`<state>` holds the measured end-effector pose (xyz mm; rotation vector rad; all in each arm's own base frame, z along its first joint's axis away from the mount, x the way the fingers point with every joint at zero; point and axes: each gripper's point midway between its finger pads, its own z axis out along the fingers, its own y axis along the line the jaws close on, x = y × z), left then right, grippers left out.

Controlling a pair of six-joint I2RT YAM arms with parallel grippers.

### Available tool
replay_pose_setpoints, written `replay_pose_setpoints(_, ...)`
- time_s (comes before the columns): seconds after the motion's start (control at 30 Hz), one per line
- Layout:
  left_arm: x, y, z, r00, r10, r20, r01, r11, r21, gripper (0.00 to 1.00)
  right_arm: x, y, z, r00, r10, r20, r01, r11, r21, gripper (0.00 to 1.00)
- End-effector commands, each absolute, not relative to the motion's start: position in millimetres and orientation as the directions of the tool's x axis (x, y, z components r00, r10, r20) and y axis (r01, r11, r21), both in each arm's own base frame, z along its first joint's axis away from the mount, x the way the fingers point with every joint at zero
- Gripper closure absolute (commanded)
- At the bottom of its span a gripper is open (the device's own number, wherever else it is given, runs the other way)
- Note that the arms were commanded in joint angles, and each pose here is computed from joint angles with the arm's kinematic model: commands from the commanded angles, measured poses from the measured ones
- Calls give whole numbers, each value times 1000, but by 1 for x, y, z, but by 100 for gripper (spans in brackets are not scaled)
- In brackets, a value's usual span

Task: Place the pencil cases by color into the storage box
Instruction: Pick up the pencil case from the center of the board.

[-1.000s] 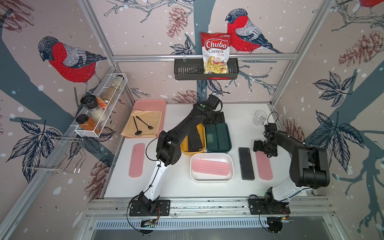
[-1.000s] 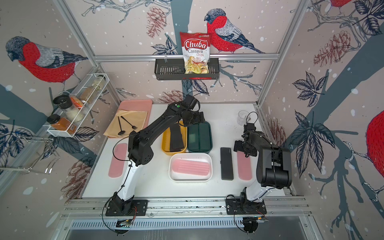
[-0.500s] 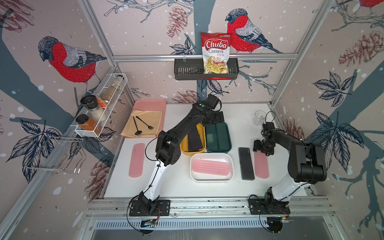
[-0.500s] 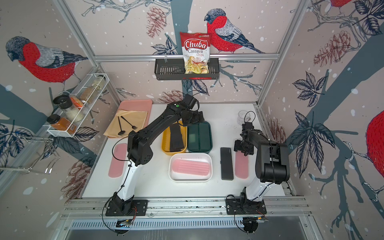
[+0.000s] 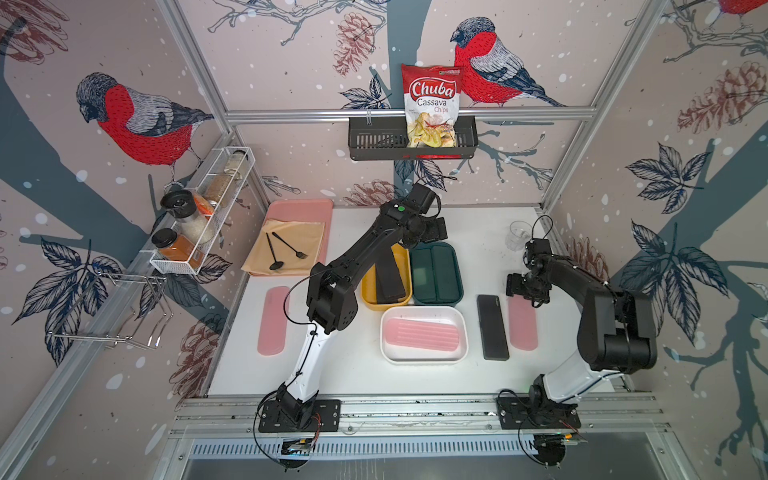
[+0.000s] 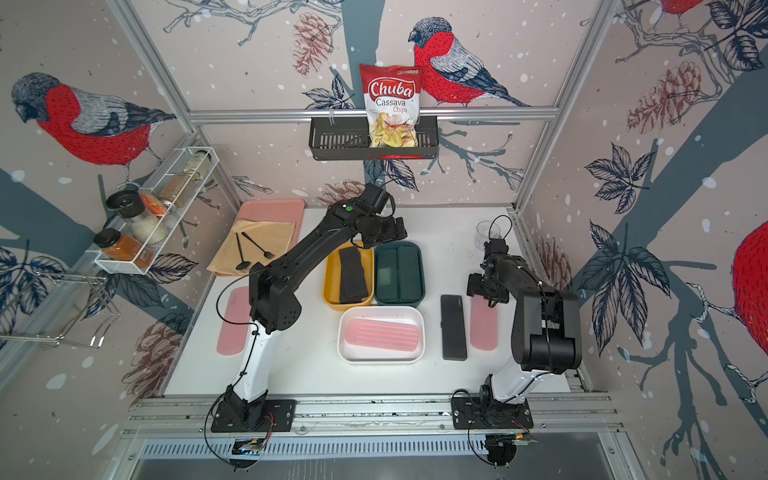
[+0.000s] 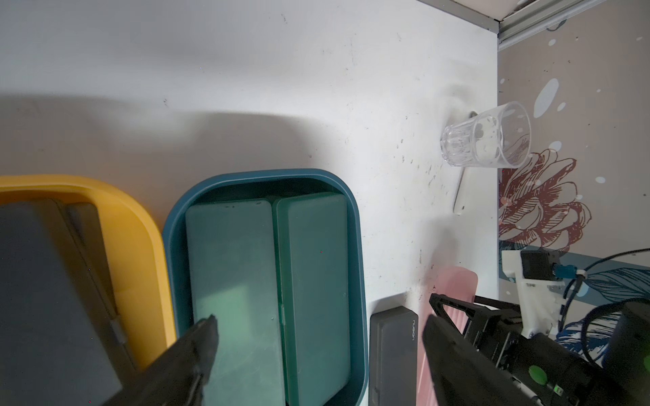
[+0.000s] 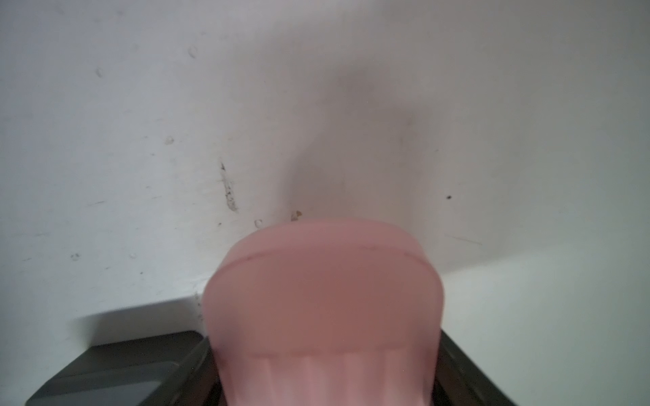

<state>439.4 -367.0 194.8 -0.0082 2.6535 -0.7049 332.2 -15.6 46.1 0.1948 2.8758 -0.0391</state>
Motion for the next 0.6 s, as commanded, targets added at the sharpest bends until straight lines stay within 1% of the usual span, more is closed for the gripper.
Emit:
replay_pose_setpoints(0.0,446,-364,209,-902,-125,-414,103,868,-485,5,341,-15,60,-950,90,-299,103,994,-29,43)
replay_pose_setpoints(0.3,449,-352,219,-893,-152,-424,88,865,-495,5,357,-2,88,-940,13,-341,28,999,-40,44)
replay_pose_setpoints(0.57,451,-332,226,-880,-188,-437,57,870,-490,5,372,31,119,-914,-112,-390,-108,994,-33,44)
